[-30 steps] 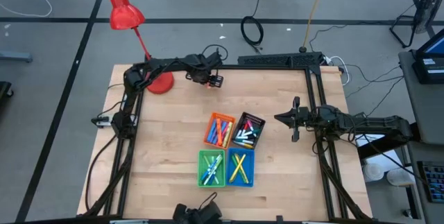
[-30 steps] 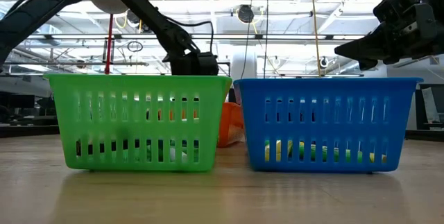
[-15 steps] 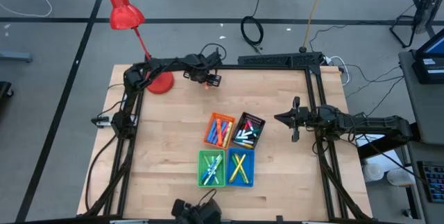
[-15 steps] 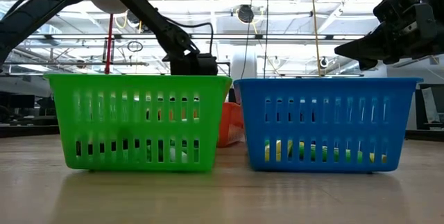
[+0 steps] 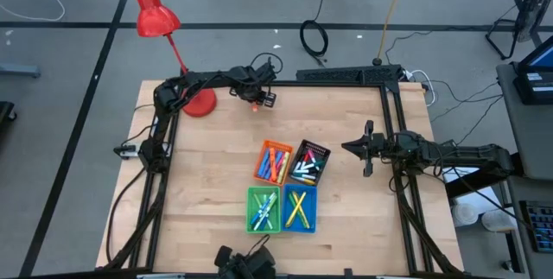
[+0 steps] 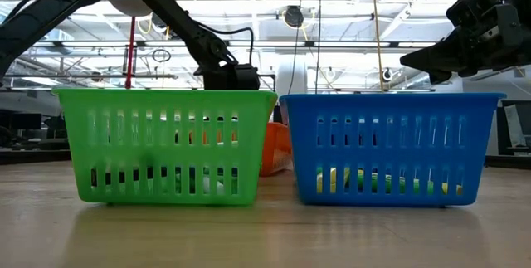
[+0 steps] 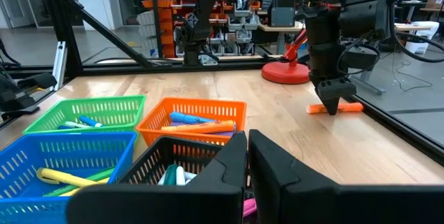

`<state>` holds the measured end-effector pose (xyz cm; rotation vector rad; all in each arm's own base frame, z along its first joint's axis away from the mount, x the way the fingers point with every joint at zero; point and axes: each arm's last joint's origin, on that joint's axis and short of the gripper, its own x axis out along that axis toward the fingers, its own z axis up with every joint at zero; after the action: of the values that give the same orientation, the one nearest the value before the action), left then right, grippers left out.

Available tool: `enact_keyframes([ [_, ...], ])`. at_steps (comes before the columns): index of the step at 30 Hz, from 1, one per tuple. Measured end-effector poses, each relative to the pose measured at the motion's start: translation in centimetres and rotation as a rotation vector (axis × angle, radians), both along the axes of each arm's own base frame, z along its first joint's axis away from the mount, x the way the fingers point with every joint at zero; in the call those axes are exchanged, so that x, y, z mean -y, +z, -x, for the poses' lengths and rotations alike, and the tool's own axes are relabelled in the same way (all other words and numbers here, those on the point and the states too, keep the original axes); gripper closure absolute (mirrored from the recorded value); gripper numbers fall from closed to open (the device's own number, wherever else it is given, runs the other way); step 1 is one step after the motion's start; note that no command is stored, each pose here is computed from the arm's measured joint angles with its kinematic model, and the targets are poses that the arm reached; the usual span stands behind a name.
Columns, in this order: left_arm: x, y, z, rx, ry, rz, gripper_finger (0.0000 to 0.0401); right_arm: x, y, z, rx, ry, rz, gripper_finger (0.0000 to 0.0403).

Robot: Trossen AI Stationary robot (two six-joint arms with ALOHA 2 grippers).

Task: Pick & Place Markers
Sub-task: Put the orange highlighter pen into the orange basket

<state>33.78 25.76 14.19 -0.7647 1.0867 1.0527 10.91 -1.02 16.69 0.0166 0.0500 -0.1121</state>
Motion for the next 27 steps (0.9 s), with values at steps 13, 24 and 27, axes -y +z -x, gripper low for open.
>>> enact_keyframes([
  [13, 1.1, 0.9, -0.4, -0.094, -0.159, -0.083, 0.0343, 0.0, 0.0, 0.0, 0.0, 0.0, 0.0, 0.0394],
  [24, 12.1, 7.8, -3.4, -0.074, -0.375, -0.213, 0.0343, 0.0, 0.0, 0.0, 0.001, 0.0, 0.0, 0.0394],
  [27, 17.3, 8.9, -4.3, -0.058, -0.46, -0.253, 0.0343, 0.0, 0.0, 0.0, 0.0, 0.0, 0.0, 0.0394],
])
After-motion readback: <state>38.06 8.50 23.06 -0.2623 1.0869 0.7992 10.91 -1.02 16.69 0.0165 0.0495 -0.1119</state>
